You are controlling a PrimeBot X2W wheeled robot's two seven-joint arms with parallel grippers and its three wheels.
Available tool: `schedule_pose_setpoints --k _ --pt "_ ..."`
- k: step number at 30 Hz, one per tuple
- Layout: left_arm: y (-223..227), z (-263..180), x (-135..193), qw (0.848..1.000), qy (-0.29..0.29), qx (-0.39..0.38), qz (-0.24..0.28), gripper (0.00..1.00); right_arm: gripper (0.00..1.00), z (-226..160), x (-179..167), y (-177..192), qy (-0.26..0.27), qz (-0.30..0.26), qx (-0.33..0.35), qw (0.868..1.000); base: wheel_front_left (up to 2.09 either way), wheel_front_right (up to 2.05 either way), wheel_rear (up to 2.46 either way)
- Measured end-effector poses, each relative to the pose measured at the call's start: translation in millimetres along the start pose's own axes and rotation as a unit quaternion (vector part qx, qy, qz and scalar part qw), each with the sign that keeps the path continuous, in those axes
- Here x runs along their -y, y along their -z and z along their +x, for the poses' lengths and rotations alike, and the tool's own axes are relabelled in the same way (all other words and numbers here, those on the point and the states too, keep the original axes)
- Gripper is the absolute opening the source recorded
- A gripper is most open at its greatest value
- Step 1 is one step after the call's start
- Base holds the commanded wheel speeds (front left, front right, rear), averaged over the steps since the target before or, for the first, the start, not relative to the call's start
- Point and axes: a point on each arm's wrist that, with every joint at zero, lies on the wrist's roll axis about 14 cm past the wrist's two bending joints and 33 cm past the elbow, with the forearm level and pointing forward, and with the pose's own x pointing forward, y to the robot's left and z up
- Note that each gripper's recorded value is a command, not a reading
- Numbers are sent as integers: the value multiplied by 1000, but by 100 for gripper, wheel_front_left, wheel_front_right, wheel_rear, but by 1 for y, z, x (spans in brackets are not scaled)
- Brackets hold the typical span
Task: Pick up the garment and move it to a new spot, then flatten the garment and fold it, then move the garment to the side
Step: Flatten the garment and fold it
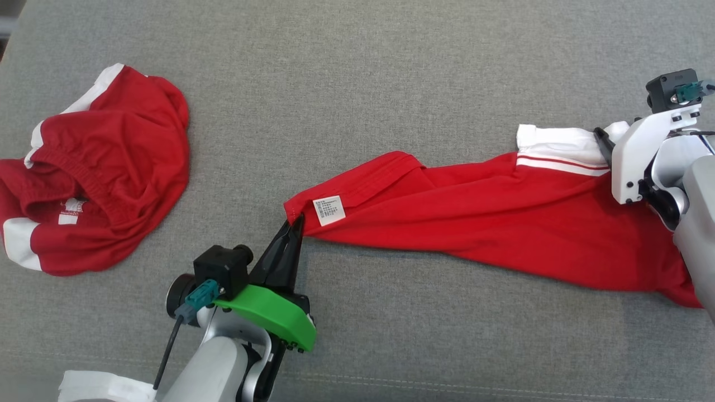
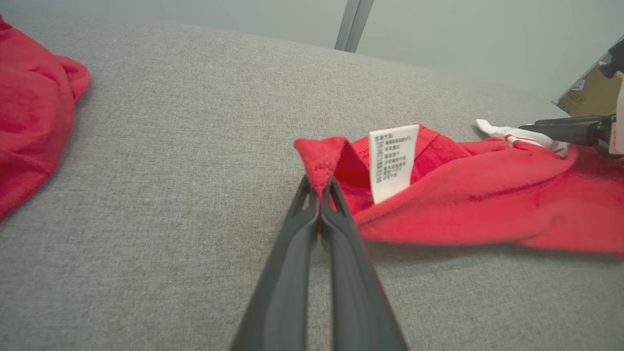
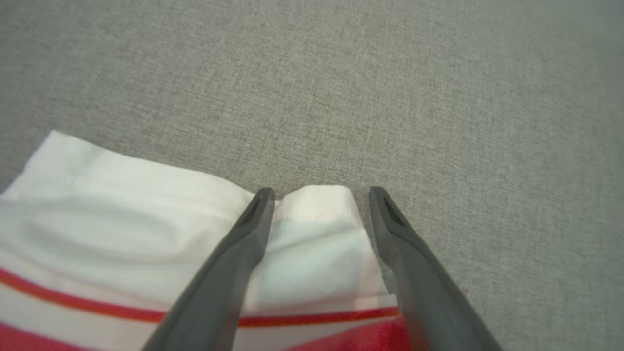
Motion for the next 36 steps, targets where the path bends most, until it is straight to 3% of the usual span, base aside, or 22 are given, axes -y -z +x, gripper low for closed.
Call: schedule_pose_setpoints --k 5,8,10,11,14,18,22,26,31,36 --pt "-1 1 0 1000 1 -2 0 0 100 2 2 5 2 0 -22 1000 0 0 0" --pt "-3 1 2 1000 5 2 0 0 91 2 1 7 0 -1 -27 1000 0 0 0" --pt "-2 1 2 1000 5 -1 1 0 76 2 -1 6 -2 -4 -29 1000 0 0 0" --pt "-2 1 1 1000 4 -2 2 0 50 2 -4 7 -5 -6 -32 999 0 0 0" --pt "0 0 0 1000 5 -8 5 0 35 3 -11 7 -14 -15 -37 999 0 0 0" --pt "1 -2 0 1000 3 -10 4 0 0 2 -13 6 -17 -26 -37 999 0 0 0" --pt "-4 -1 0 1000 3 -1 3 0 0 0 -9 -11 -13 -30 3 999 0 0 0" --pt "-19 1 -11 1000 -17 25 -6 0 0 -10 3 -73 -1 -26 118 993 0 0 0" --pt "-51 7 -19 997 -27 78 -5 0 0 -41 13 -145 11 -23 257 966 0 0 0" --pt "-100 21 -12 989 -12 150 -10 0 0 -81 21 -191 21 -6 370 929 0 0 0"
